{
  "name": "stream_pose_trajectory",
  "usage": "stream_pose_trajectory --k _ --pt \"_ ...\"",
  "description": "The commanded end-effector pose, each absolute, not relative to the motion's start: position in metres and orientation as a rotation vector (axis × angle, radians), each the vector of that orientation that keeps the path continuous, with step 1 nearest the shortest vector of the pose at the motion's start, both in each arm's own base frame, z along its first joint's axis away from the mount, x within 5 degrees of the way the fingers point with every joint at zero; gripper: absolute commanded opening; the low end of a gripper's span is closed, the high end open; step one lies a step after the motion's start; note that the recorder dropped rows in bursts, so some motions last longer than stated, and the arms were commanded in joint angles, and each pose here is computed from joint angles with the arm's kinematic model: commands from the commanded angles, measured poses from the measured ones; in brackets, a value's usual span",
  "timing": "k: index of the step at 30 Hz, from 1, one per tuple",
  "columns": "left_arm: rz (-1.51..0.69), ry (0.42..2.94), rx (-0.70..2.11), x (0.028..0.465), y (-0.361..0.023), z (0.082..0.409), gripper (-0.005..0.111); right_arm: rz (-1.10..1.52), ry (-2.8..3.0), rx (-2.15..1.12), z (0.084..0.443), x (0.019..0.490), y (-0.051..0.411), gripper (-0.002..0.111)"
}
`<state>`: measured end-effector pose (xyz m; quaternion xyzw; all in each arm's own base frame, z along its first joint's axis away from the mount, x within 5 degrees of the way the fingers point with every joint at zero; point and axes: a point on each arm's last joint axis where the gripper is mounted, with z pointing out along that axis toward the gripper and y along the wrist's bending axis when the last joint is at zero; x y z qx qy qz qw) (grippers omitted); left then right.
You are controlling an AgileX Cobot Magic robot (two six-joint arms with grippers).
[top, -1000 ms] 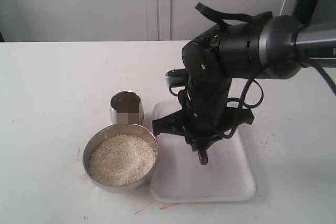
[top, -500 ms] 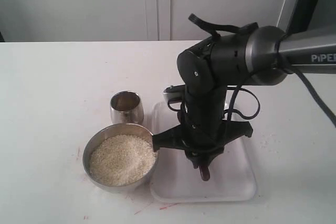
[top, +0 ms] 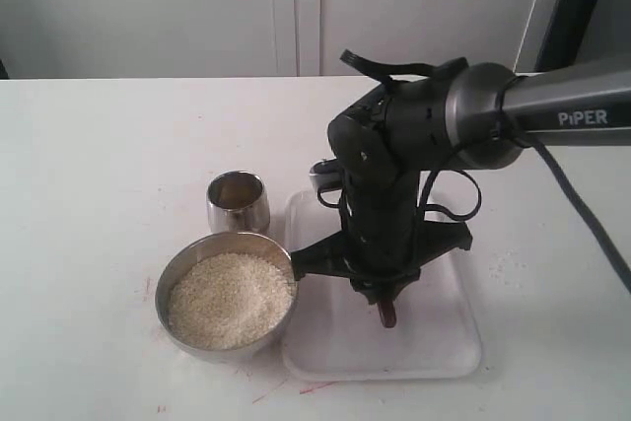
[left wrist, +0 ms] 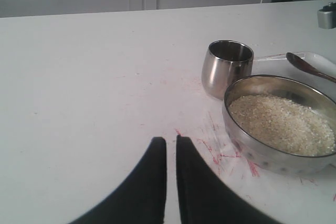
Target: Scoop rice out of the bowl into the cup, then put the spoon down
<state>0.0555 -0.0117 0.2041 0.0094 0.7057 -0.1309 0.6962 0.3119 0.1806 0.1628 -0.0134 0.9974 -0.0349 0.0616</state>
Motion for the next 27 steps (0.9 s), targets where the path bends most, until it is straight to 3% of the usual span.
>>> stream_pose_trajectory --k 1,15,27 --pt "-0.307 1.567 0.009 0.055 -0.012 0.206 0.014 -0.105 2.988 -0.029 0.165 0.318 0.179 0.022" --pt "-0.307 1.567 0.009 0.055 -0.012 0.206 0.014 -0.148 3.009 -0.078 0.171 0.316 0.176 0.024" --pt "-0.307 1.567 0.009 0.055 -0.012 0.206 0.014 -0.189 2.88 -0.391 0.249 0.253 0.163 0.02"
